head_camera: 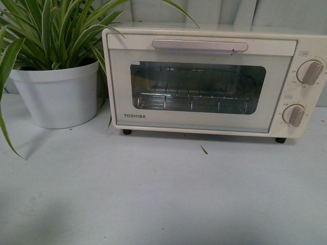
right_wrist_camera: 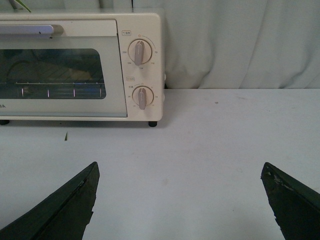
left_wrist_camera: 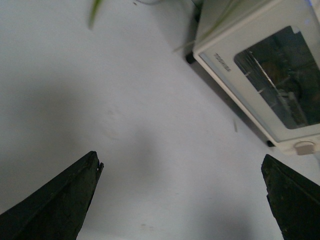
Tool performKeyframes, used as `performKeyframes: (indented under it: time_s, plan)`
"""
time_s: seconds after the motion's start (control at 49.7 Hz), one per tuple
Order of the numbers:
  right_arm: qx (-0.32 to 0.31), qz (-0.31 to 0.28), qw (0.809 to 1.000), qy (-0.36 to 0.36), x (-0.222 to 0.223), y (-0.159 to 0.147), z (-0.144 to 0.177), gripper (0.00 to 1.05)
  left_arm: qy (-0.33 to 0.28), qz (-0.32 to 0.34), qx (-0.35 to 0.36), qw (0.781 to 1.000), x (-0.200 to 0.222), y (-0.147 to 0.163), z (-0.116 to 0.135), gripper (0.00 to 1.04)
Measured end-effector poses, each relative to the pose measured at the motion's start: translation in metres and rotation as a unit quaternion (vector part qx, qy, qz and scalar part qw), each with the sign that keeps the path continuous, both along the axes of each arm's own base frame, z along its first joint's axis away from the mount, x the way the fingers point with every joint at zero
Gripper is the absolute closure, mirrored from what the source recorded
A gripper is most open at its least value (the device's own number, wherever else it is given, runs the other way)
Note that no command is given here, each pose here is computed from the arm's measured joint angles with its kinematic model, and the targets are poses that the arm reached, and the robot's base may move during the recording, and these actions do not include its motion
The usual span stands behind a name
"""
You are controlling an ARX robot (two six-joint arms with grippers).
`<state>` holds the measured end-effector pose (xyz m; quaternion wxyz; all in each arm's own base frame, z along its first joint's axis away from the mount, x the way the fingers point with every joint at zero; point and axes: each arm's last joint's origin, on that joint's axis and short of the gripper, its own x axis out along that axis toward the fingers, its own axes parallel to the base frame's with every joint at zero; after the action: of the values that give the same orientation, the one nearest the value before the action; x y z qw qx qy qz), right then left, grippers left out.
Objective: Open oven
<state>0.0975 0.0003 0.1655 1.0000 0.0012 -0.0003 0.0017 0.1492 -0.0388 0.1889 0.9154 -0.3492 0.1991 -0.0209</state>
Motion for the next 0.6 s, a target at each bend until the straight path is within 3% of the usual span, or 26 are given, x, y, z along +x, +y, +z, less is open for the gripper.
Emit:
performKeyframes:
  time_s: [0.262,0.604]
  plan:
    - [0.0,0.0,1.0,0.0,0.0,0.0,0.0,0.09,0.037,-0.05,-0.082,0.995,0.057,-0.05,0.004,0.06]
    - [0.0,0.0,1.0,0.0,0.0,0.0,0.0,0.09,0.101,-0.048,-0.13,0.985,0.113,-0.099,-0.02,0.06]
